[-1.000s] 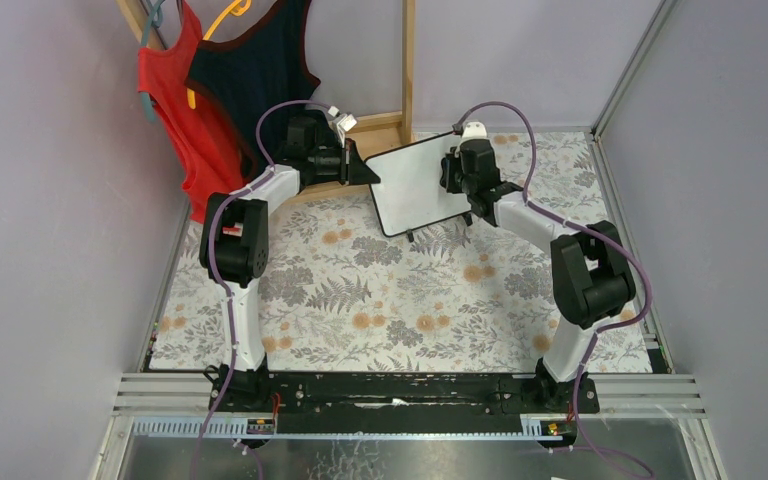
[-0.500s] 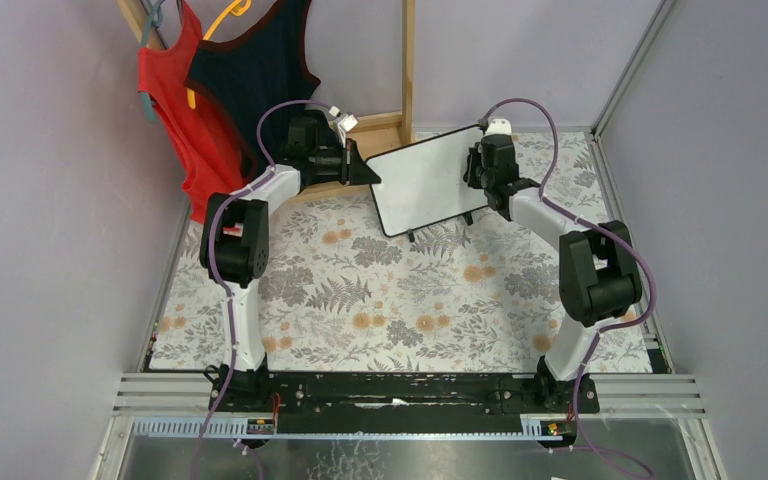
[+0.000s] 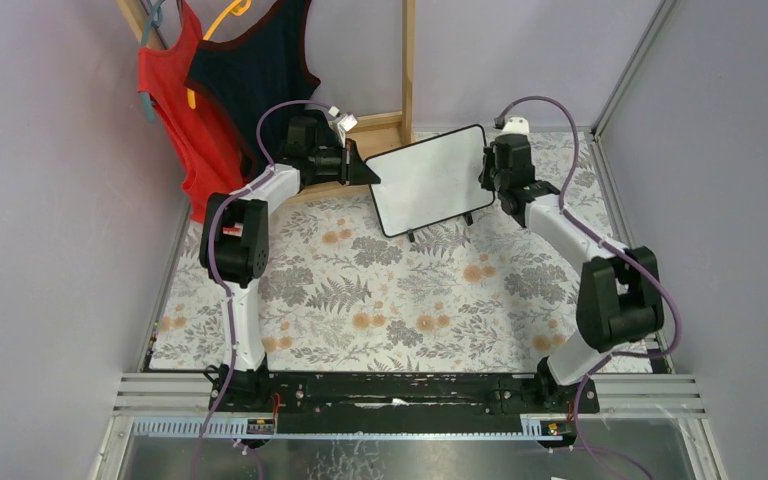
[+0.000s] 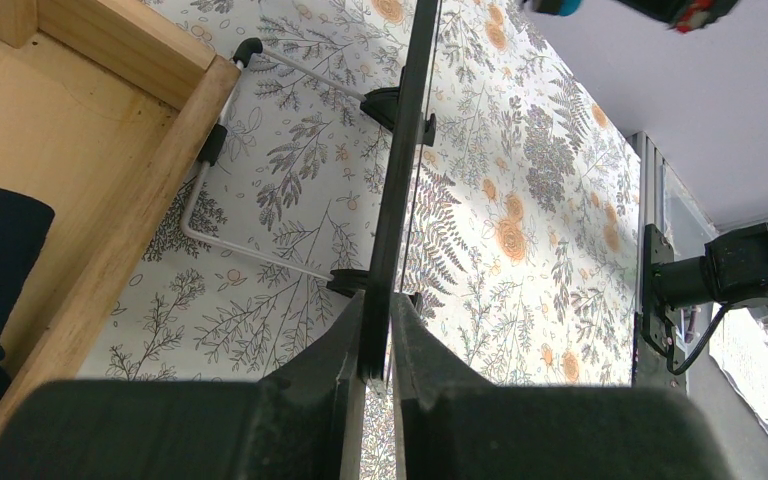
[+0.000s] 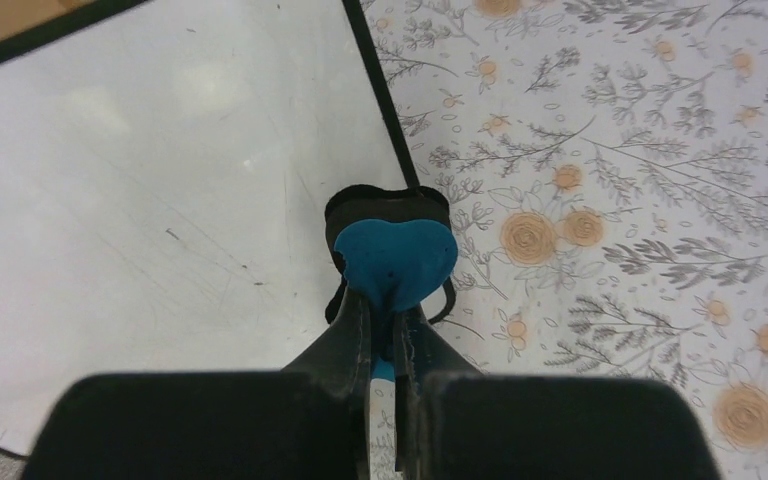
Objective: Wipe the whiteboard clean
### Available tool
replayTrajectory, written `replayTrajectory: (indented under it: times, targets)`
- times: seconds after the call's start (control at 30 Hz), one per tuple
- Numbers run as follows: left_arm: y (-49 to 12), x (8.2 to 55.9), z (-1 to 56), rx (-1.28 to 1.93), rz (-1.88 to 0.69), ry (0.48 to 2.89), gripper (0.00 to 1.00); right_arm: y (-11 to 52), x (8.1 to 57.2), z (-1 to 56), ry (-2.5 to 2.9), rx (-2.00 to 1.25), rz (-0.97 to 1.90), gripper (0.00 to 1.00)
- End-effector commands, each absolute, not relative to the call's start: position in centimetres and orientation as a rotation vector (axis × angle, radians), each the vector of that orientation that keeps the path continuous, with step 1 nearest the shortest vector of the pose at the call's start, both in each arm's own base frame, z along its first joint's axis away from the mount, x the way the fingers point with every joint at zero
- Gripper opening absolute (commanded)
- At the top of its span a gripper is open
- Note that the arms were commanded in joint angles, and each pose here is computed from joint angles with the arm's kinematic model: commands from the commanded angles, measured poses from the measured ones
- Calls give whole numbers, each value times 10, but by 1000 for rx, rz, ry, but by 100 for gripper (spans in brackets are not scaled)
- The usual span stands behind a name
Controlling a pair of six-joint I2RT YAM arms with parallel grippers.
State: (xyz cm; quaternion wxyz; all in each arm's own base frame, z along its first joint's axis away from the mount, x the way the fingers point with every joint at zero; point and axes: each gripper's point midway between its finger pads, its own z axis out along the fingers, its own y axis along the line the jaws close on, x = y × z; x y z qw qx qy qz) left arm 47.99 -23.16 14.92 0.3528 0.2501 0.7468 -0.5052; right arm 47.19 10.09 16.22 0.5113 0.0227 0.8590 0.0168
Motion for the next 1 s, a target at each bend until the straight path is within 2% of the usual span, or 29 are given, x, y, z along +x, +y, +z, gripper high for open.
replayTrajectory:
  times: [0.0, 0.23, 0.5, 0.67, 0.83, 0.97]
  targets:
    - [-223, 481, 130, 601, -1235, 2025, 1, 84, 449, 194, 2068, 113, -4, 0]
    - [-223, 481, 129, 597, -1238, 2029, 1, 77, 392, 155, 2331, 151, -23, 0]
    - [-223, 482, 134, 598, -1233, 2023, 1, 57, 336, 125, 2379, 301, -56, 0]
    - [-223, 481, 132, 594, -1239, 2027, 1, 57, 316, 103, 2466, 330, -59, 0]
    - [-223, 481, 131, 594, -1235, 2031, 2, 62, 304, 74, 2572, 323, -46, 7]
    - [-222, 480, 132, 599, -1228, 2033, 2, 67, 297, 55, 2643, 321, -32, 8]
